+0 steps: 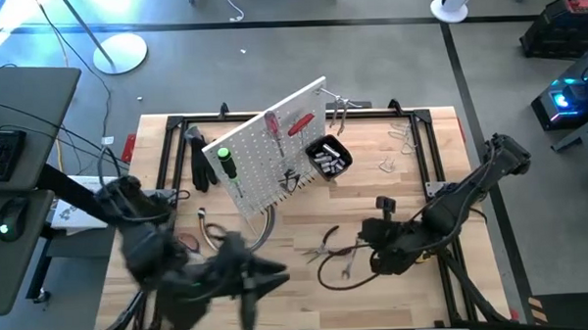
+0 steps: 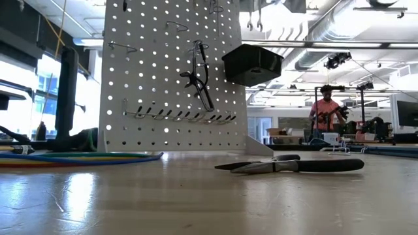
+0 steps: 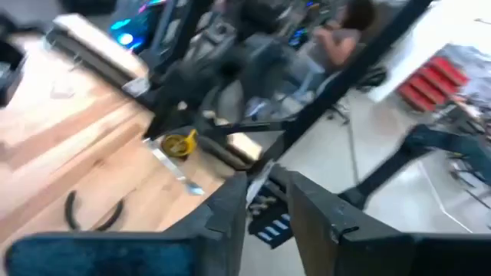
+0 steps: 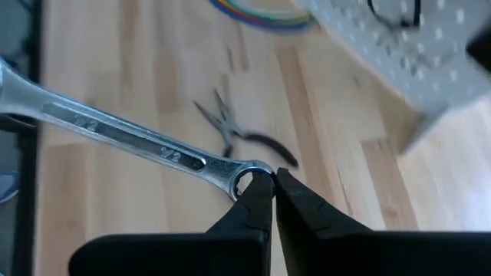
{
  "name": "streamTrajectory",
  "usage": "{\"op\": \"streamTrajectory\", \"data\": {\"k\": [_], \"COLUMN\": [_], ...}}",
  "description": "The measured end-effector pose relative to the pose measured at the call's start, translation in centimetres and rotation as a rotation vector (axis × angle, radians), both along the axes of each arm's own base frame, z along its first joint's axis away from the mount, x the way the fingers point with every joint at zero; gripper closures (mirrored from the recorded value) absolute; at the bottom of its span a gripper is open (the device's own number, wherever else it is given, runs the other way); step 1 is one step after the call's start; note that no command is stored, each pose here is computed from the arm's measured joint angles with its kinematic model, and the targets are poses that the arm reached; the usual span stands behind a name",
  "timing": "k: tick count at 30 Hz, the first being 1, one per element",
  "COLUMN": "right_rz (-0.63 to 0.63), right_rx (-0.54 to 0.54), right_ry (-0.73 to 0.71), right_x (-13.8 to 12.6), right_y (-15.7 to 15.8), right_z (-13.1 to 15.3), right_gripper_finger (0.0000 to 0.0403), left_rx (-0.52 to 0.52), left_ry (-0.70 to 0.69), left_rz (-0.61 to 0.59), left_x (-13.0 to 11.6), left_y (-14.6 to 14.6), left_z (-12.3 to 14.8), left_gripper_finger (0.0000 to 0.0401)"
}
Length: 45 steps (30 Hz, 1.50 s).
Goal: Hang tools onto peg board
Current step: Hang the wrench on the peg board
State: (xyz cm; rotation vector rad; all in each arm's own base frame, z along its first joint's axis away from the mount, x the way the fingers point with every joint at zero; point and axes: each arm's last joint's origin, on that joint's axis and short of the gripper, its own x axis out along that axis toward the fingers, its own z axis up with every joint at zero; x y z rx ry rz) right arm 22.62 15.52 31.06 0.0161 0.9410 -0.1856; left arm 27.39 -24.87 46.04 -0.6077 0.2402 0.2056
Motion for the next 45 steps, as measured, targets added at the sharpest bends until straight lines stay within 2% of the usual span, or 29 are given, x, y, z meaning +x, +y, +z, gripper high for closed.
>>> {"op": "streamTrajectory", "data": {"k": [4, 8, 12, 17, 26, 35, 40, 45], "right_rz": [0.083, 0.132, 0.147, 0.161, 0.18, 0.197, 0.193, 0.191], "right_rx": [-0.009, -0.016, -0.043, -0.087, -0.147, -0.169, -0.168, -0.176], "right_ry": [-0.054, -0.095, -0.091, -0.049, -0.044, -0.062, -0.073, -0.072], "right_x": [0.3, 0.5, 0.6, 1.1, 1.7, 1.9, 2.2, 2.4], "right_y": [0.4, 0.6, 0.6, 0.7, 1.0, 1.1, 0.8, 0.6], "right_z": [1.8, 2.7, 2.5, 1.3, 0.6, 0.7, 0.8, 0.8], "right_gripper_finger": [0.0403, 0.0403, 0.0403, 0.0403, 0.0403, 0.0403, 0.0403, 0.0403], "left_rx": [-0.084, -0.171, -0.291, -0.377, -0.52, -0.55, -0.606, -0.594], "left_ry": [0.077, 0.192, 0.265, 0.259, 0.357, 0.371, 0.368, 0.394], "left_rz": [0.057, 0.044, 0.093, 0.116, 0.1, 0.118, 0.061, 0.06], "left_x": [3.8, 7.7, 11.0, 13.6, 15.9, 16.5, 17.3, 17.6], "left_y": [1.3, 3.0, 4.7, 5.6, 5.9, 6.4, 6.8, 6.9], "left_z": [-2.4, -5.2, -7.9, -9.7, -12.9, -13.5, -13.5, -14.2], "left_gripper_finger": [0.0269, 0.0241, 0.0232, 0.0233, 0.0233, 0.0233, 0.0233, 0.0234]}}
